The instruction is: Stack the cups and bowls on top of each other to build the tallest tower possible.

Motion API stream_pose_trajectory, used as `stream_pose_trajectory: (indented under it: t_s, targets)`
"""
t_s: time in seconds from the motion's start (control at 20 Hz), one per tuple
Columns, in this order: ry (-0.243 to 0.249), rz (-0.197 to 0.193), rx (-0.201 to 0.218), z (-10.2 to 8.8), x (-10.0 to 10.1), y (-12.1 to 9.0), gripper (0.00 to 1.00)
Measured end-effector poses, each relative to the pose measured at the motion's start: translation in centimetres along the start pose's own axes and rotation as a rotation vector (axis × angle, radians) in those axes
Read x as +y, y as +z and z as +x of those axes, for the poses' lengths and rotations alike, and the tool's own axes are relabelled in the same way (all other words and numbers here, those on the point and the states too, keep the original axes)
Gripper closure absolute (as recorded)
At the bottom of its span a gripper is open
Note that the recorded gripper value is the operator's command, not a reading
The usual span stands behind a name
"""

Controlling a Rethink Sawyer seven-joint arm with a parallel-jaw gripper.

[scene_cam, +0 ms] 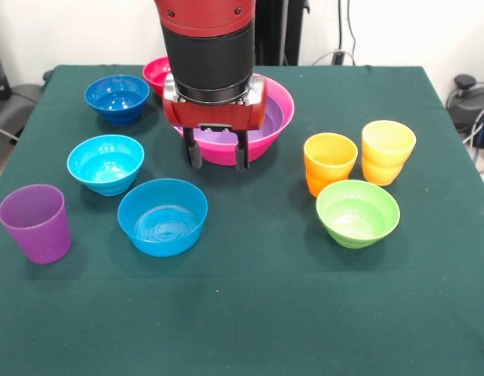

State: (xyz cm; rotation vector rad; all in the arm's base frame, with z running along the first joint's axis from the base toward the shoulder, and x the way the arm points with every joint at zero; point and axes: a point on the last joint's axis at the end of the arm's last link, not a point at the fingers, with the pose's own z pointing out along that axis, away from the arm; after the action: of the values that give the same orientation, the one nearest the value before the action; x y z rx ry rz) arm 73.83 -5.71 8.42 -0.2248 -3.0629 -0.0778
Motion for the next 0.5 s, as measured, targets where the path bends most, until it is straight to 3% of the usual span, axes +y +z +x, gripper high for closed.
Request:
stream_pose_trajectory:
  t_s: [0.5]
  targets:
    - [0.018,-0.002,-0.035,-0.5,-1.6,0.0,0.0]
